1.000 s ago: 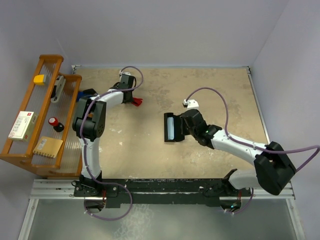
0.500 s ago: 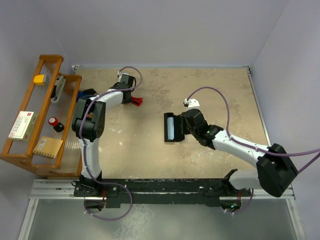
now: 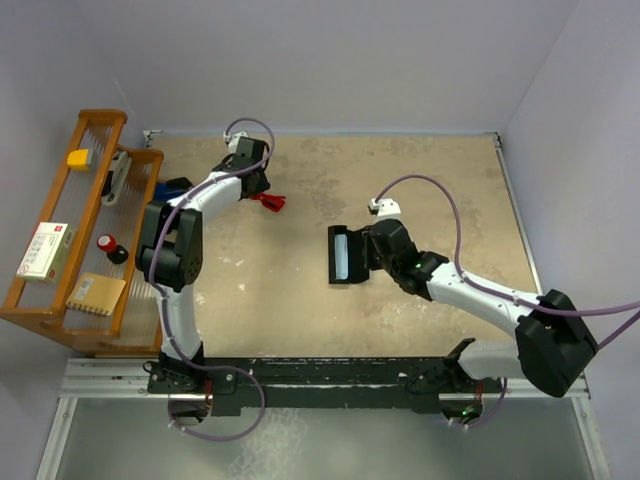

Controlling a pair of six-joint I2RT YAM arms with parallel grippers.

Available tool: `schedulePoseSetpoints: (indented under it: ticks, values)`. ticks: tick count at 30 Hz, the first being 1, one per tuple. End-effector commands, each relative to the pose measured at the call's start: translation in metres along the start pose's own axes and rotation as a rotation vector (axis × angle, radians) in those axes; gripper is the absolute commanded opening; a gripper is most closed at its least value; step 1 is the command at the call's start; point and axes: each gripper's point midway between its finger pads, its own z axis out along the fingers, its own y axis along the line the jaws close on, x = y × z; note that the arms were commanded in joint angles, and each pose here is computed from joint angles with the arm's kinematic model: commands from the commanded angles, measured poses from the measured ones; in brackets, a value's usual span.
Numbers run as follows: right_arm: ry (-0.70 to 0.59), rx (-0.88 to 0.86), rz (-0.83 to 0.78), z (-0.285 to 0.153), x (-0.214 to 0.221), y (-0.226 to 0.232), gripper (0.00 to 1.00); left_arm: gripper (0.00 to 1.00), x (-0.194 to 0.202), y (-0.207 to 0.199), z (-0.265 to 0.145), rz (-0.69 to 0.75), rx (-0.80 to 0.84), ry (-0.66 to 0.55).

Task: Organize the sunglasses
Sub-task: Adjust the sunglasses at the center of the board, then pick up the sunglasses from the center of the board.

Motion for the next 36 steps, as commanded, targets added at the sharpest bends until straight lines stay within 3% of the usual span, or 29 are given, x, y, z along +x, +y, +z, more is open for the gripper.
schedulePoseSetpoints:
  ticks: [1, 36]
  values:
    - [-0.064, -0.006, 0.016, -0.007, -0.015, 0.001, 0.20, 0.34, -0.010, -0.025, -0.001, -0.075, 0.045, -0.003]
    - [-0.061, 0.008, 0.022, -0.008, -0.011, -0.003, 0.21, 0.38, -0.004, -0.021, 0.031, -0.074, -0.078, 0.012]
